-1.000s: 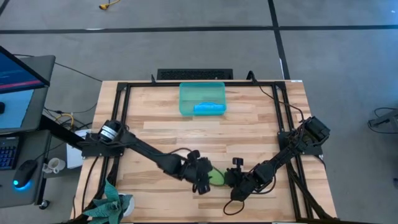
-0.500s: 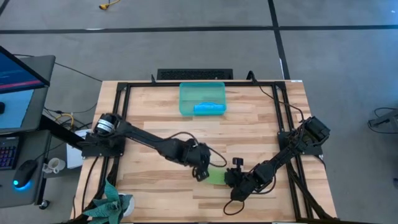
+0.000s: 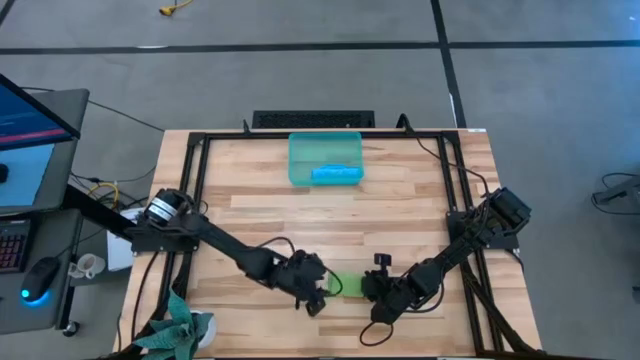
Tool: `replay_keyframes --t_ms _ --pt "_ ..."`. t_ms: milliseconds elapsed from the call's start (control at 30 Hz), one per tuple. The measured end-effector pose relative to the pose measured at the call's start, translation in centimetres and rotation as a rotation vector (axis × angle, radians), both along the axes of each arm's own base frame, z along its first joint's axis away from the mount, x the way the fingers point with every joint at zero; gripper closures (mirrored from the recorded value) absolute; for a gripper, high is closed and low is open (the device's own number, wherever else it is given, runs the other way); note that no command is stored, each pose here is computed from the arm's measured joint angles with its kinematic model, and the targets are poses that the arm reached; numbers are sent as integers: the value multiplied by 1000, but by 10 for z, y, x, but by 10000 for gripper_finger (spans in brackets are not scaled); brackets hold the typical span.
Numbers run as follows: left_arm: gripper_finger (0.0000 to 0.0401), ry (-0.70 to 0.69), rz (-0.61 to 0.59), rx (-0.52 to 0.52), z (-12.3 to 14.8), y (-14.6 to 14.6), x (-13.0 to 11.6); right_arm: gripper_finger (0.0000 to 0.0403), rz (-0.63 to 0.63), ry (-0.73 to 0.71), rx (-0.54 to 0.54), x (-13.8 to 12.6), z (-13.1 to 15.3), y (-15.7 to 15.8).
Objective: Roll microfiber towels into tight, uniform cylinder then place into a basket
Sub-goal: Put the green microfiber cloth into the blue bin
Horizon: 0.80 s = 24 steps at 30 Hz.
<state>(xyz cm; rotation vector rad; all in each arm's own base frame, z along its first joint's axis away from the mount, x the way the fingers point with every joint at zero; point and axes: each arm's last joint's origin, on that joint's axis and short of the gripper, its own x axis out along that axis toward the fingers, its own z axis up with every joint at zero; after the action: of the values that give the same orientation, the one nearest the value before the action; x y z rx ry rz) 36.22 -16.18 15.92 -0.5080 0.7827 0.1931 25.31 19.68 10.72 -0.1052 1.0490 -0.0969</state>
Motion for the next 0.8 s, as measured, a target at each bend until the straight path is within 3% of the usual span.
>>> replay_keyframes --t_ms 233,600,800 --pt "168 -225 48 -114 -11 12 1 296 -1 -1 1 0 0 0" --pt "168 -196 133 -157 -26 13 1 296 -1 -2 1 0 0 0" --pt "168 -160 151 -185 -54 11 7 296 -7 -2 2 2 0 -2"
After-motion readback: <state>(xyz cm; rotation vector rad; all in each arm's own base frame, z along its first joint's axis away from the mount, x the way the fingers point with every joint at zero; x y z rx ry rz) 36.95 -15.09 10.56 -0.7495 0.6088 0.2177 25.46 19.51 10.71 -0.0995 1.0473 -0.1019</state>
